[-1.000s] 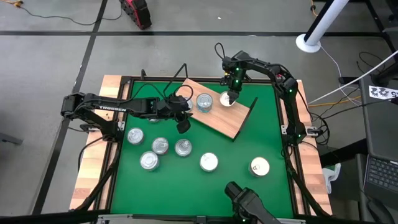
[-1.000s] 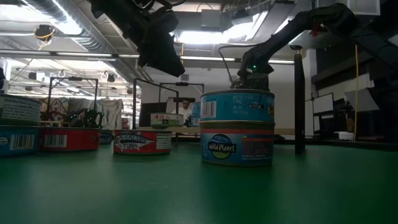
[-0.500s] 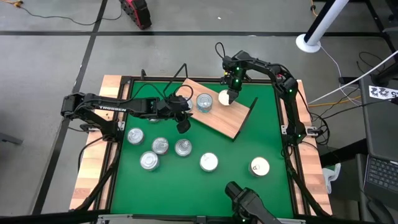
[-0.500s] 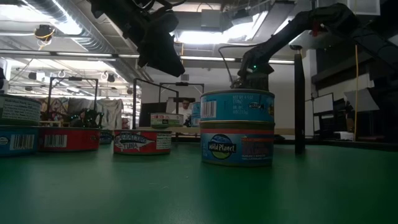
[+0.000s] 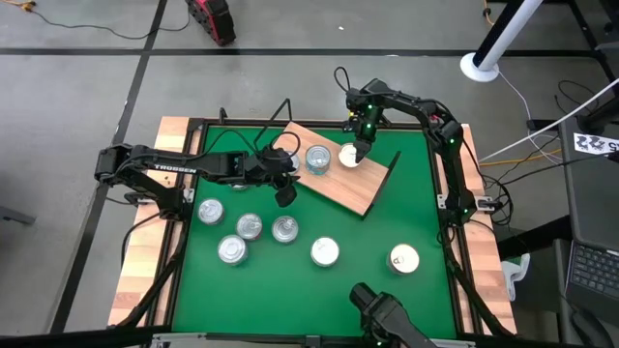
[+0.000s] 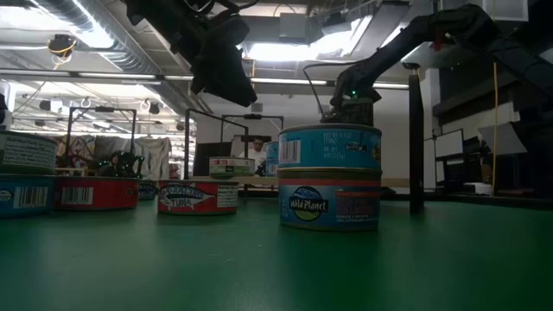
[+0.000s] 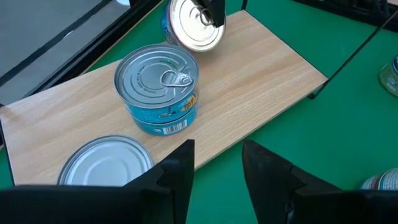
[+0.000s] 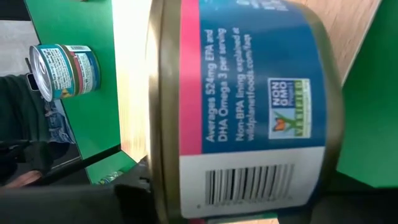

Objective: Stack canned seafood by type on shelf
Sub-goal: Put the blue-pink tuna can on the shelf

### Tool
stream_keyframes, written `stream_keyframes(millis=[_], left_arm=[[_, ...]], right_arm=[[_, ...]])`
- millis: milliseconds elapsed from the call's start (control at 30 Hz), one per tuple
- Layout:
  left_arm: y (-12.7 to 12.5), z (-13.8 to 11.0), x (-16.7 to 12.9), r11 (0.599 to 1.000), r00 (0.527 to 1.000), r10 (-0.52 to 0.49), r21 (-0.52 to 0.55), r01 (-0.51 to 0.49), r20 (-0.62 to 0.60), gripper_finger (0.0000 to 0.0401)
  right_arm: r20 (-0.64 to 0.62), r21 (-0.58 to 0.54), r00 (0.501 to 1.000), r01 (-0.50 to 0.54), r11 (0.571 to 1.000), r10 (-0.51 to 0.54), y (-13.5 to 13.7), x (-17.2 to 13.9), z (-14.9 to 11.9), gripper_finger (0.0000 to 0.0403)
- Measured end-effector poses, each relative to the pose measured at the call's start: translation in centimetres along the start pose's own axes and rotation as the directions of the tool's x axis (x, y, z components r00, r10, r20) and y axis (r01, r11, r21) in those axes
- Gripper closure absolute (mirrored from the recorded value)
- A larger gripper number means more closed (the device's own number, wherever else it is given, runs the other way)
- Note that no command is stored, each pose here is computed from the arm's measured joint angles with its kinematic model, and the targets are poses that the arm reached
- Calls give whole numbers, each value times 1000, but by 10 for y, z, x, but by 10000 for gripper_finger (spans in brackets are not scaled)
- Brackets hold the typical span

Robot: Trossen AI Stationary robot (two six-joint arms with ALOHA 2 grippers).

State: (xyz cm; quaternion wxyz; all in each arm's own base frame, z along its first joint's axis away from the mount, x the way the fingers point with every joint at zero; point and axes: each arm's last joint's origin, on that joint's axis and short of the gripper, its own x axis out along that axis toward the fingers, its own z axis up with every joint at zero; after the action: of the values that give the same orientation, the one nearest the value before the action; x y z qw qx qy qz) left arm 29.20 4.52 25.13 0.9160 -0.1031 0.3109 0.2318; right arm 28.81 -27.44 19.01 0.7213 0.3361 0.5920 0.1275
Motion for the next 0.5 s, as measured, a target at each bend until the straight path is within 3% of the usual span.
stream_keyframes(millis=[267, 500], left_arm=[[0, 0, 0, 1000, 1000, -1, -7, 1, 1, 272], [0, 0, 0, 1000, 1000, -1, -5, 1, 0, 272]], right_arm=[[1, 13, 1000, -1, 1000, 1, 0, 0, 0, 154], [-22, 42, 999, 35, 998, -34, -1, 0, -1, 140]])
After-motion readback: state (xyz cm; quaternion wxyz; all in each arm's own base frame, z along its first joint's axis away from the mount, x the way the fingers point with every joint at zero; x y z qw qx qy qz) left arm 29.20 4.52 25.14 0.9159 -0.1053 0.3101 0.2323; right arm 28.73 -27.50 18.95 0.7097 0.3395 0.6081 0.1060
